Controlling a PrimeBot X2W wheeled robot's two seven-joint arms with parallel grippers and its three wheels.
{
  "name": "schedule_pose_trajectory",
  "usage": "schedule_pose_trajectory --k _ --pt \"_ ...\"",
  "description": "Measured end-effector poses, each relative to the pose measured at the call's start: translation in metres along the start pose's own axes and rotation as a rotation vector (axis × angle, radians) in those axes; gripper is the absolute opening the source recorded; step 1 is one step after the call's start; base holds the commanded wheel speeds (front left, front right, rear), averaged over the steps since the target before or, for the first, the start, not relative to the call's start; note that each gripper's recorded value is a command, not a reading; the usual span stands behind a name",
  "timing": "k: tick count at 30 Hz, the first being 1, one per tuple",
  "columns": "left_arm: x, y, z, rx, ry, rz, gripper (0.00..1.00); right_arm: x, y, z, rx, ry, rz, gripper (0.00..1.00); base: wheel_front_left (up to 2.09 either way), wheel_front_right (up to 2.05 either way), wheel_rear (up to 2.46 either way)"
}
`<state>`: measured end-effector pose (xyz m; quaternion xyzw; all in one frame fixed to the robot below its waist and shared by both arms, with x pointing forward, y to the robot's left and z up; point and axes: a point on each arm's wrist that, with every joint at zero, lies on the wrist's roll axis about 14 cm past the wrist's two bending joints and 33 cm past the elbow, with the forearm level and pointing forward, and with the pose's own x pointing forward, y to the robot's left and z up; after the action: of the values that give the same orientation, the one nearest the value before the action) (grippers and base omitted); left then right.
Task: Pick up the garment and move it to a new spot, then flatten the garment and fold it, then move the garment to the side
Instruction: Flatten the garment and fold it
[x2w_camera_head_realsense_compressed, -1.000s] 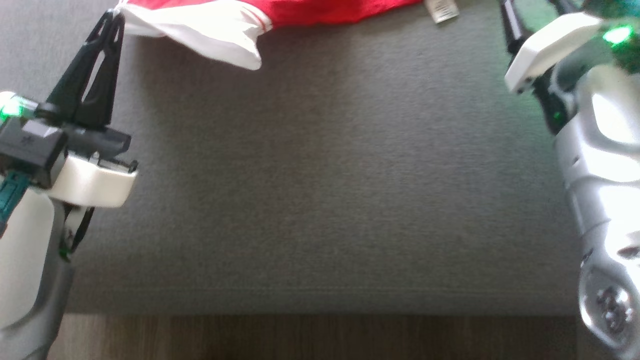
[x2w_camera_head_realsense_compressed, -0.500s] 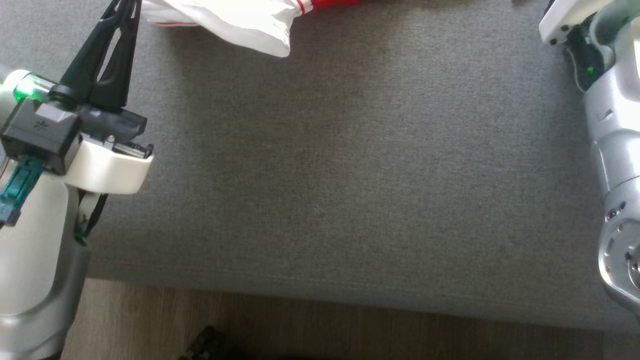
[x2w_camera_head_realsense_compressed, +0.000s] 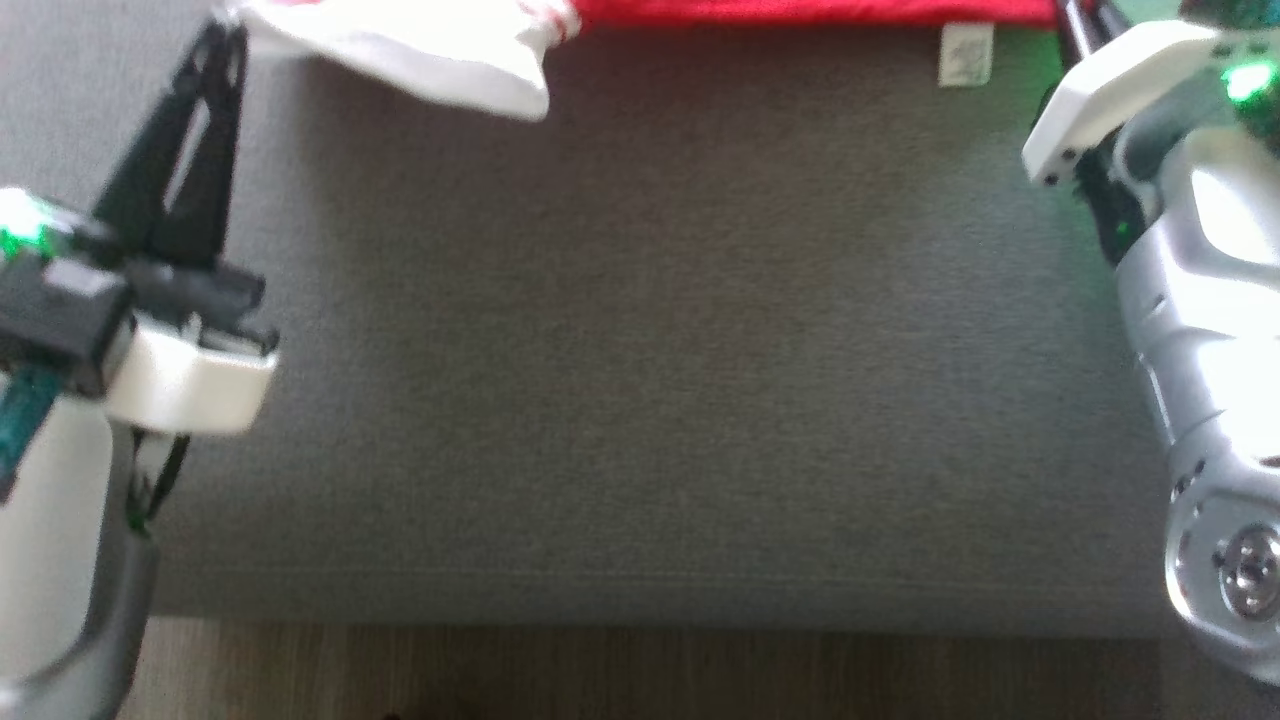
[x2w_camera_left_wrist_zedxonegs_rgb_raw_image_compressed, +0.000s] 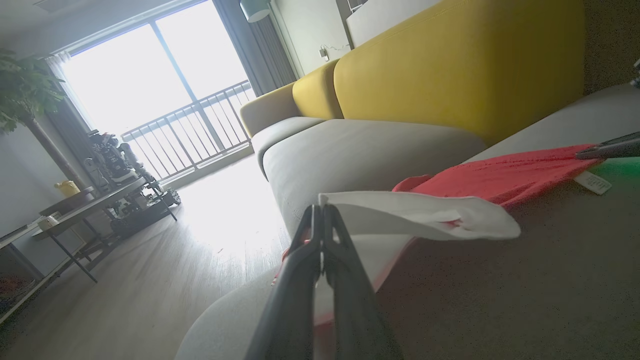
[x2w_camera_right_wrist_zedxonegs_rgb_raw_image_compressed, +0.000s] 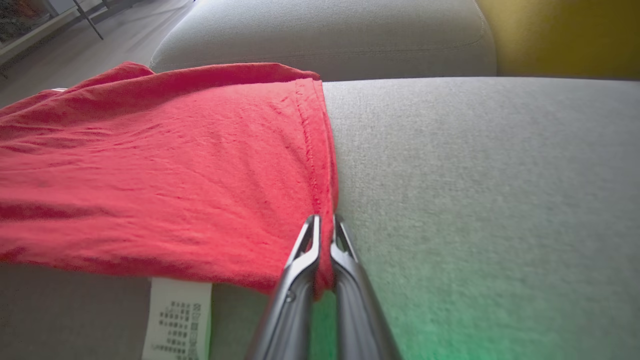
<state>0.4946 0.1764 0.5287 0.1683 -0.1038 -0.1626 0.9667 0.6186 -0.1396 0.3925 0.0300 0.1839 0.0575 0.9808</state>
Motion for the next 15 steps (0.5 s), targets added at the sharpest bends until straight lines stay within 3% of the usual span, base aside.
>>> schedule_pose_trajectory --k 15 --pt "-0.09 -0.071 -0.003 -0.126 0.138 -0.215 0.0 -0.09 -0.067 -0.029 -0.014 0.012 -0.13 0.0 0.0 0.0 0.0"
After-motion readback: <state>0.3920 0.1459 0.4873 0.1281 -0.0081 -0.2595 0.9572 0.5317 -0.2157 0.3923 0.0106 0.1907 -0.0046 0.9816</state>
